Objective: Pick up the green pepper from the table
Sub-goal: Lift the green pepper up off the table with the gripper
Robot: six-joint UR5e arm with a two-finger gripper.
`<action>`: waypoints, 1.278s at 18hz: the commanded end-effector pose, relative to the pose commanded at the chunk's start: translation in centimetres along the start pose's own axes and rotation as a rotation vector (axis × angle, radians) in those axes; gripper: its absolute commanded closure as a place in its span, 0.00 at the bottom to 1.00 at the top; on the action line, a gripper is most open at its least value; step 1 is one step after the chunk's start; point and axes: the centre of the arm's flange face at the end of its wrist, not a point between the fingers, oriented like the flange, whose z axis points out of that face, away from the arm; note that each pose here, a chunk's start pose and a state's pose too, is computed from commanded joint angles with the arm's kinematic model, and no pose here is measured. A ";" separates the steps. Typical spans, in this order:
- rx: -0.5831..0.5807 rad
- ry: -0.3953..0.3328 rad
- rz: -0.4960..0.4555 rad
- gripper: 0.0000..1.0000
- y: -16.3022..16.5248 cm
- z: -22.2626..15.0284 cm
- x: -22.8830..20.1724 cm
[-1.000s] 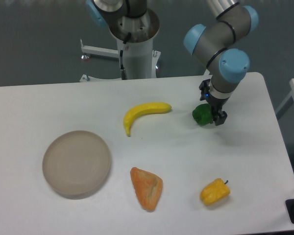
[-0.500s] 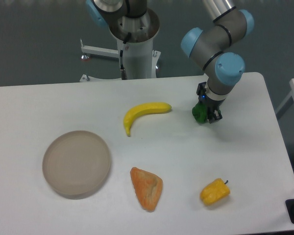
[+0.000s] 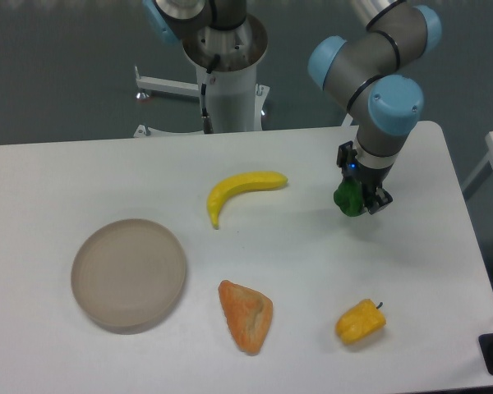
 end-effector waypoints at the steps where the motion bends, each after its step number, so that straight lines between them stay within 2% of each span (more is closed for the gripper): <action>1: 0.000 -0.003 -0.008 0.86 -0.9 -0.4 -0.2; 3: 0.013 -0.009 -0.035 0.85 -1.8 -1.7 -1.2; 5: 0.052 -0.006 -0.035 0.85 -2.4 -3.4 -2.2; 8: 0.045 -0.011 -0.023 0.85 -3.1 -4.8 -3.3; 11: 0.037 -0.003 -0.005 0.85 -4.5 -4.1 -3.7; 20: 0.016 0.017 0.006 0.85 -4.7 -3.5 -3.3; 23: 0.016 0.018 0.020 0.85 -5.6 -3.4 -3.0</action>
